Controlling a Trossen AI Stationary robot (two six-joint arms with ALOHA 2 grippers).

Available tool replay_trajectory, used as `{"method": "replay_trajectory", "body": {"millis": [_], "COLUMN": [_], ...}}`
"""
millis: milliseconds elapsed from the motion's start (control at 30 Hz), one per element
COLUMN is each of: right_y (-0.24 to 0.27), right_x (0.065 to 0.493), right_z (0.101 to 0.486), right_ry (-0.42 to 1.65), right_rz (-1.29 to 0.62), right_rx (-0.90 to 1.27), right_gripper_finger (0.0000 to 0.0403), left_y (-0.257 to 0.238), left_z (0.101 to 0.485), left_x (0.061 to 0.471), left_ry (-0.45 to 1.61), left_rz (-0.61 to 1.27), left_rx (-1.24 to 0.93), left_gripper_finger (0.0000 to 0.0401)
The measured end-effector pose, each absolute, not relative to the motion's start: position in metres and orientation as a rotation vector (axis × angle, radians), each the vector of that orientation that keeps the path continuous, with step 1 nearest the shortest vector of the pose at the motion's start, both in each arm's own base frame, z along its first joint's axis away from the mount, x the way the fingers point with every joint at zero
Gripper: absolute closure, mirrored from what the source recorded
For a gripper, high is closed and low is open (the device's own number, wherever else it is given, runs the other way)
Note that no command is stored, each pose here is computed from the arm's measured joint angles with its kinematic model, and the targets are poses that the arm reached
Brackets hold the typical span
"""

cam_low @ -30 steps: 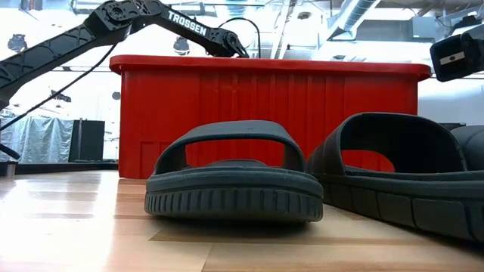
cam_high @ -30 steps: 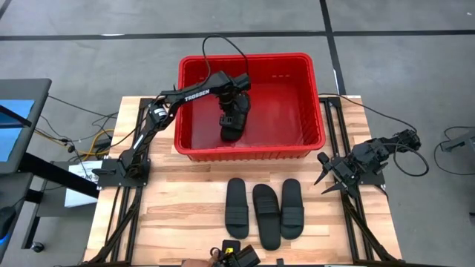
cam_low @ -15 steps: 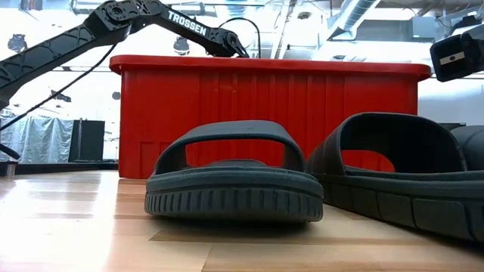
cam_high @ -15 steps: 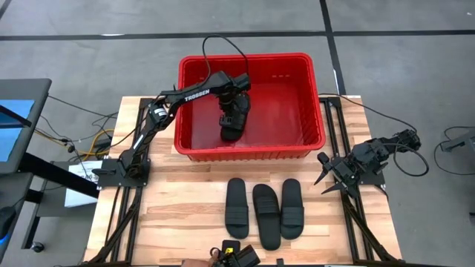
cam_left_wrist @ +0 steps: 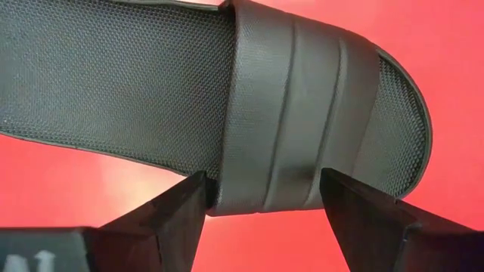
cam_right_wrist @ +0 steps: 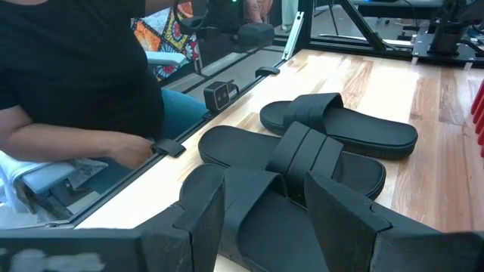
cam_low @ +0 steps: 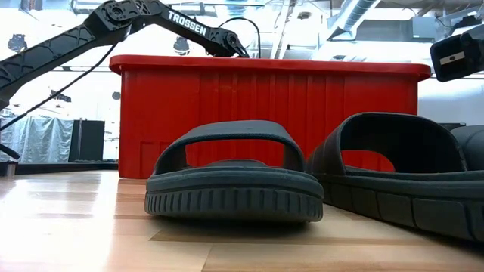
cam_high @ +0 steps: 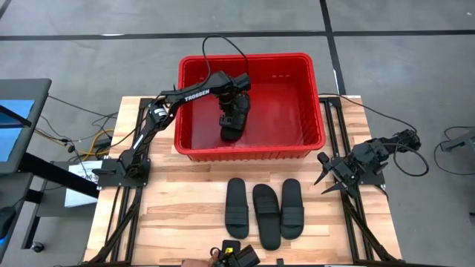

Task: Pick and place slides into bin
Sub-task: Put the black slipper into the red bin

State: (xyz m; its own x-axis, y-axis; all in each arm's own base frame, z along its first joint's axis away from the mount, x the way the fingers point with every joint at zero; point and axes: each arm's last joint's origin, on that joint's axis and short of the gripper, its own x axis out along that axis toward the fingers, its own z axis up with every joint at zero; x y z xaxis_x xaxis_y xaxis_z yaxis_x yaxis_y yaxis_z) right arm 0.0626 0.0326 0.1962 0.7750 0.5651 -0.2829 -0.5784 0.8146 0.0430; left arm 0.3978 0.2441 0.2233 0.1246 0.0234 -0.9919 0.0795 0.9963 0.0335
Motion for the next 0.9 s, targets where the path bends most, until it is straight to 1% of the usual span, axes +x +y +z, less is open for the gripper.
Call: {"method": "replay_trajectory", "body": {"millis": [267, 433, 633, 900], "right_y": [0.0326, 0.0326, 0.0327, 0.0326], "right_x": [0.0625, 0.0626, 0.0625, 0.0625], "right_z": [0.1961, 0.1962, 0.1962, 0.1962], "right_ry": [0.292, 0.291, 0.291, 0.291], "right_rz": [0.619, 0.619, 0.619, 0.619], "right_rx": [-0.047, -0.047, -0.047, -0.047], "right_gripper_finger": [0.023, 0.023, 0.023, 0.023], "left_y": [0.2447, 0.2467, 0.2495, 0.2493], "left_z": [0.2235, 0.2239, 0.2248, 0.2249], "left_x": [0.3974, 0.3963, 0.3988, 0.3993], "left_ry": [1.457, 1.498, 1.494, 1.491], "left_rz": [-0.054, -0.012, 0.038, 0.036], "left_rx": [0.13, 0.192, 0.24, 0.248], "left_gripper_finger": [0.0154, 0.0154, 0.0154, 0.0154]}}
